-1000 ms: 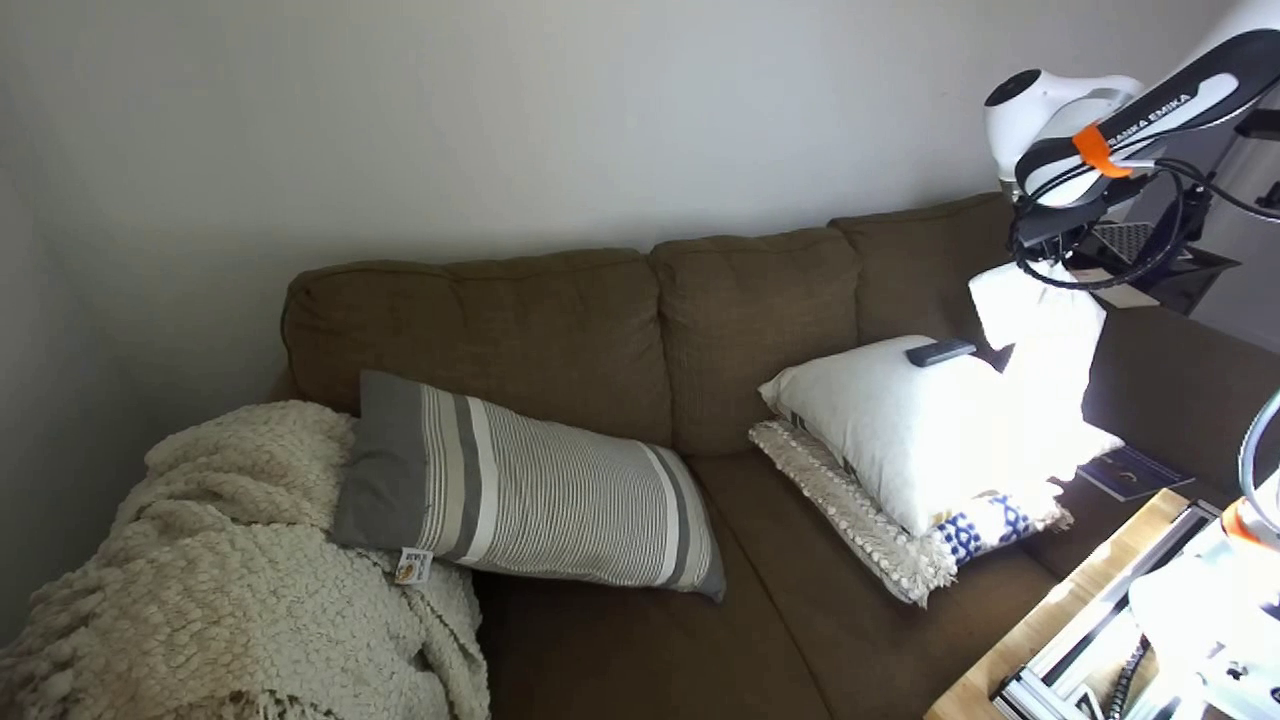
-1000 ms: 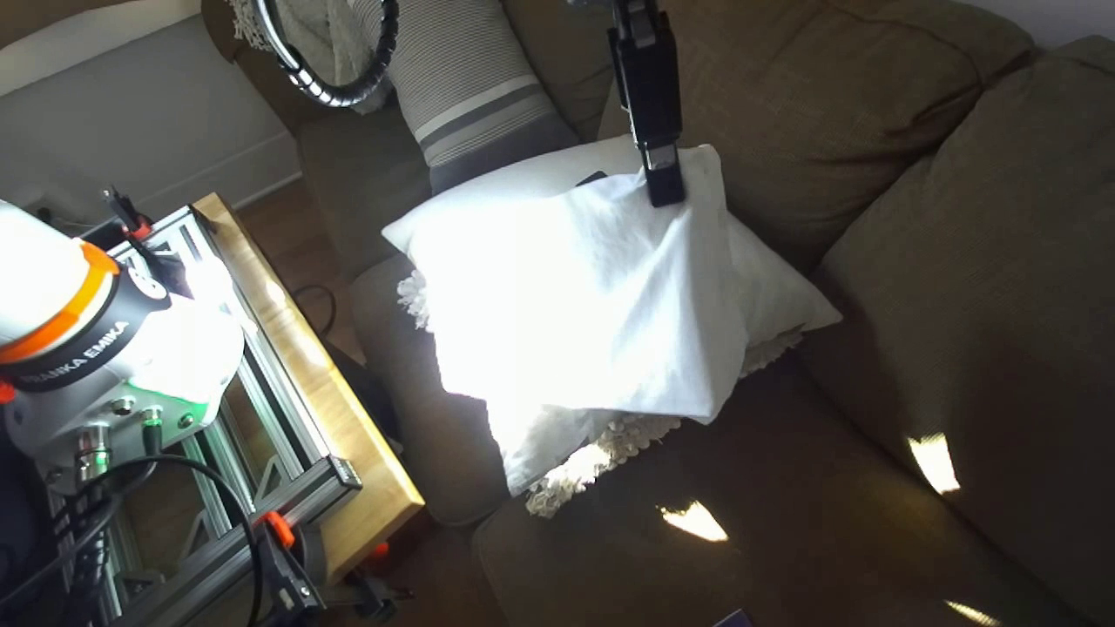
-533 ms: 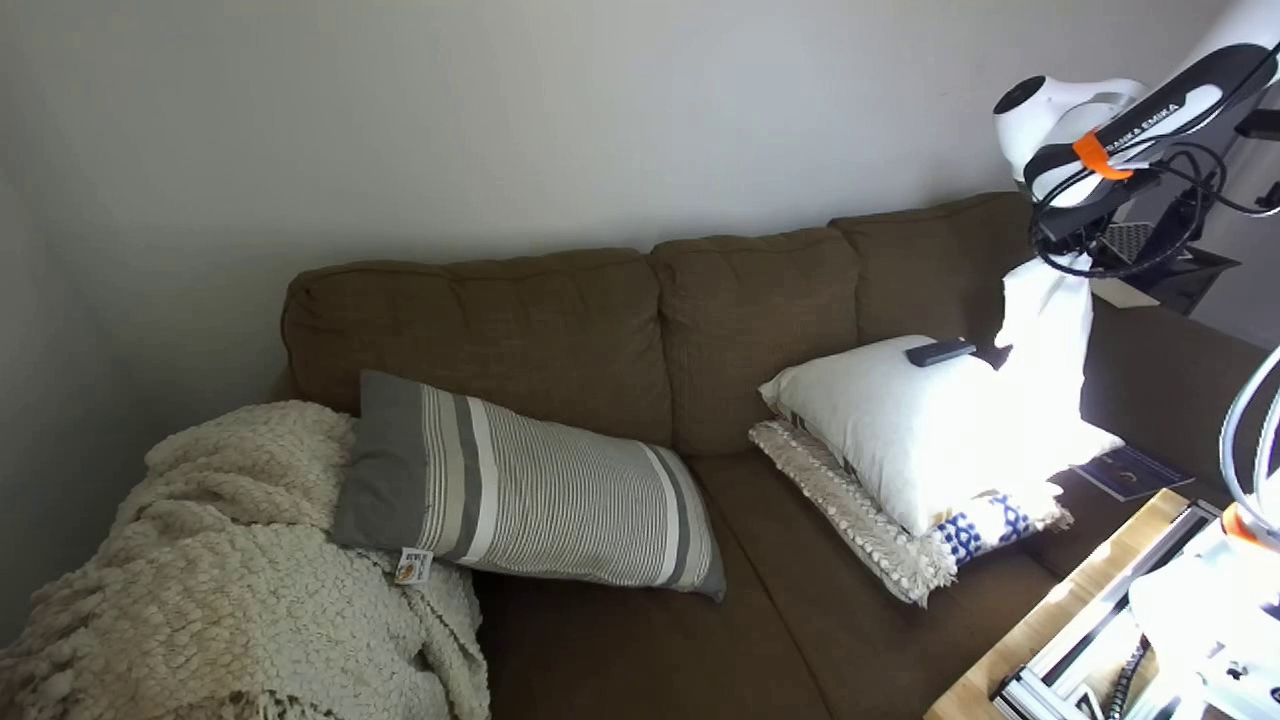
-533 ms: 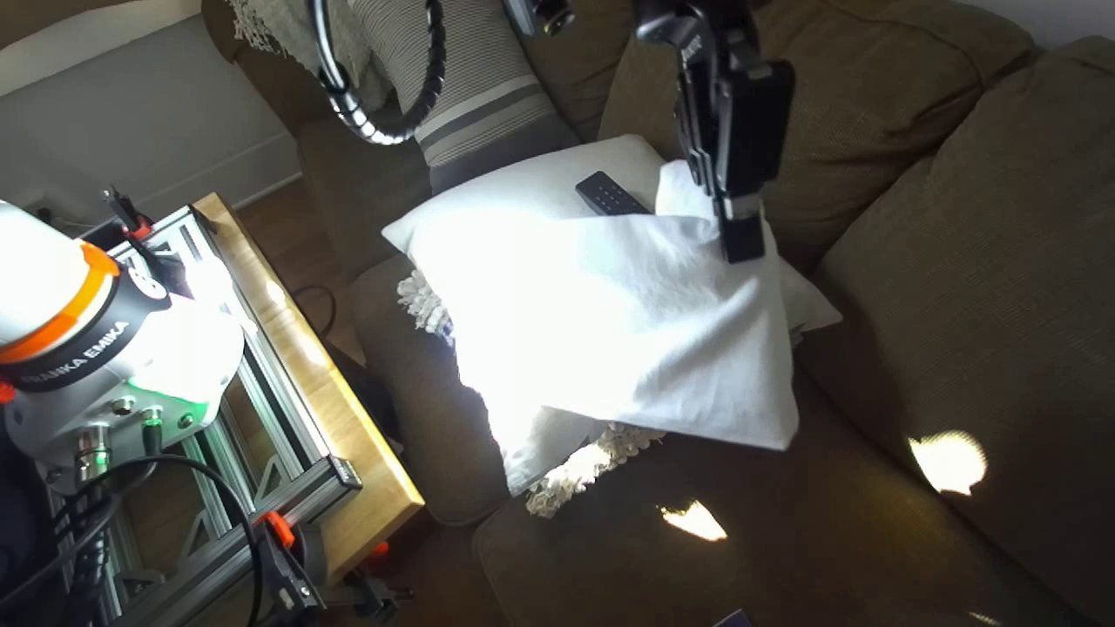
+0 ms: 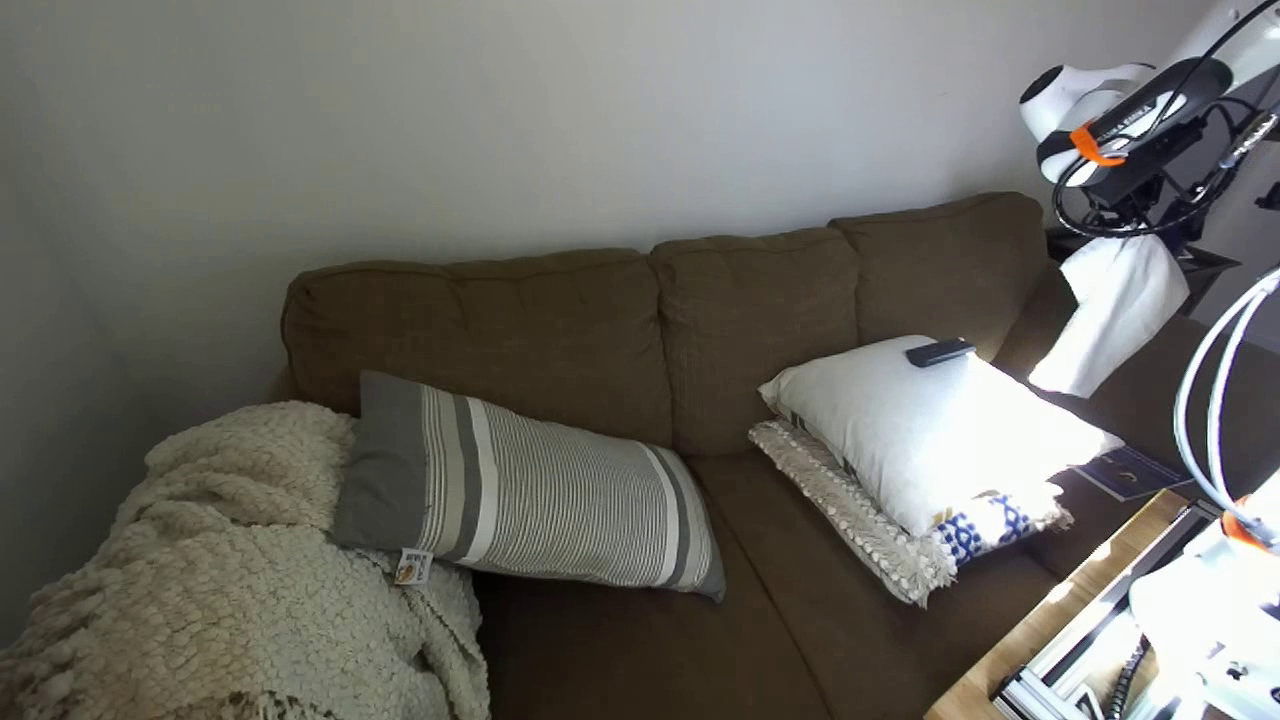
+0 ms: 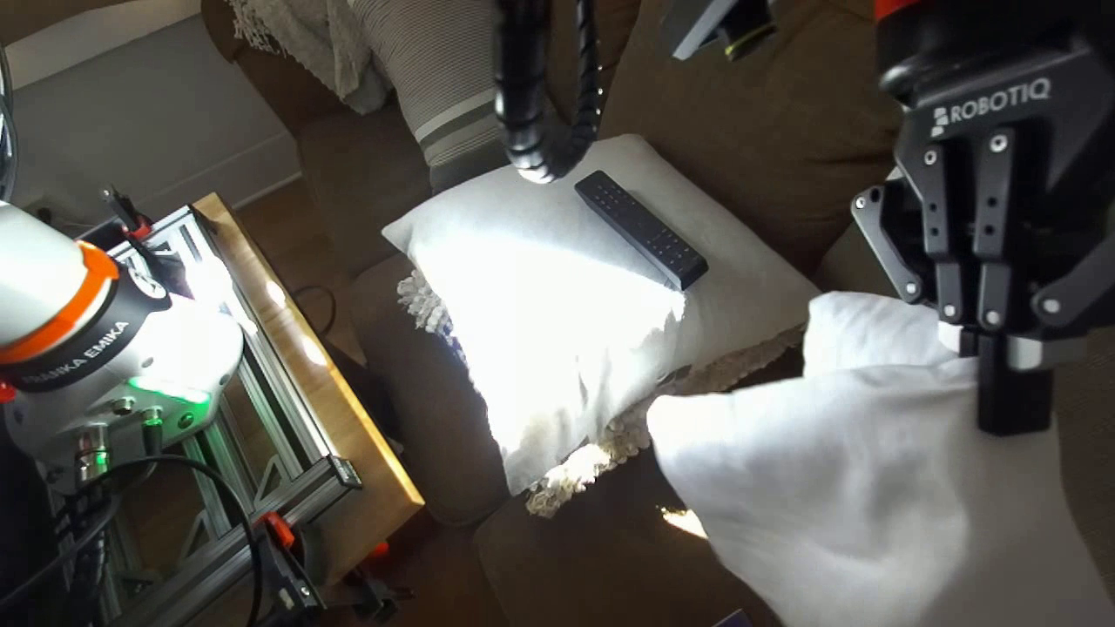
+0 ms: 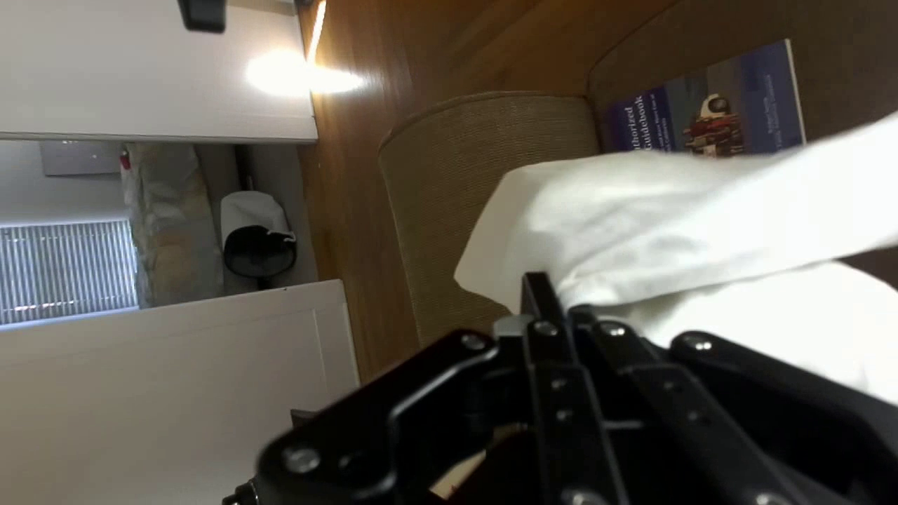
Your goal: Put the white towel on the seat of the sofa.
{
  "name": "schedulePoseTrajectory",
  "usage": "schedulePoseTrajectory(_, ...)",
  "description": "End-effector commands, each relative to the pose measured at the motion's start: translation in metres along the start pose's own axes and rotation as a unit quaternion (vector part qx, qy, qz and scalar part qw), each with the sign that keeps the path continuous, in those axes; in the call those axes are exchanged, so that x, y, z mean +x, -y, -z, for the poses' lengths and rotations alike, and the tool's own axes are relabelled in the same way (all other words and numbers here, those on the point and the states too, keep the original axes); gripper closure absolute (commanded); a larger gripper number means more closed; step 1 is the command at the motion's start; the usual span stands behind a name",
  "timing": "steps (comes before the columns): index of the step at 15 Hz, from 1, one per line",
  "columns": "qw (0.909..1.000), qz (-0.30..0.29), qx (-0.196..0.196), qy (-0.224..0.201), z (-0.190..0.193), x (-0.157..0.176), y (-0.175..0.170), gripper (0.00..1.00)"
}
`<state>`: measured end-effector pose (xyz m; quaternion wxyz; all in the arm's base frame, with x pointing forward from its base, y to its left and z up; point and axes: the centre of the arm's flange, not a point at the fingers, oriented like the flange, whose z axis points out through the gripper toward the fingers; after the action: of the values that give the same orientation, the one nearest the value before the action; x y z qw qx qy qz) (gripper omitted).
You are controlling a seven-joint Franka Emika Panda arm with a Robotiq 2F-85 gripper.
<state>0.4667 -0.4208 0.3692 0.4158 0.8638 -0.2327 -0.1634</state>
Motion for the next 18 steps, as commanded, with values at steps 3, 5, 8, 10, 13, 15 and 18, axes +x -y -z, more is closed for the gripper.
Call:
schedulePoseTrajectory(3, 0.9999, -0.001, -0.012, 0.004, -0.002, 0.010, 0.008, 0.99)
schedulePoseTrajectory(5, 0.9995, 0.003, -0.030, -0.005, -0.008, 0.020, 0.011, 0.99)
schedulePoseTrajectory(8, 0.9987, 0.011, -0.049, 0.012, -0.024, 0.035, 0.015, 0.99)
schedulePoseTrajectory(10, 0.9981, 0.021, -0.051, 0.027, -0.038, 0.044, 0.023, 0.99)
schedulePoseTrajectory(13, 0.9978, 0.040, -0.050, 0.016, -0.059, 0.053, 0.039, 0.99)
schedulePoseTrajectory(15, 0.9981, 0.054, -0.027, 0.010, -0.079, 0.060, 0.045, 0.99)
schedulePoseTrajectory(18, 0.9976, 0.057, 0.033, 0.022, -0.108, 0.071, 0.046, 0.99)
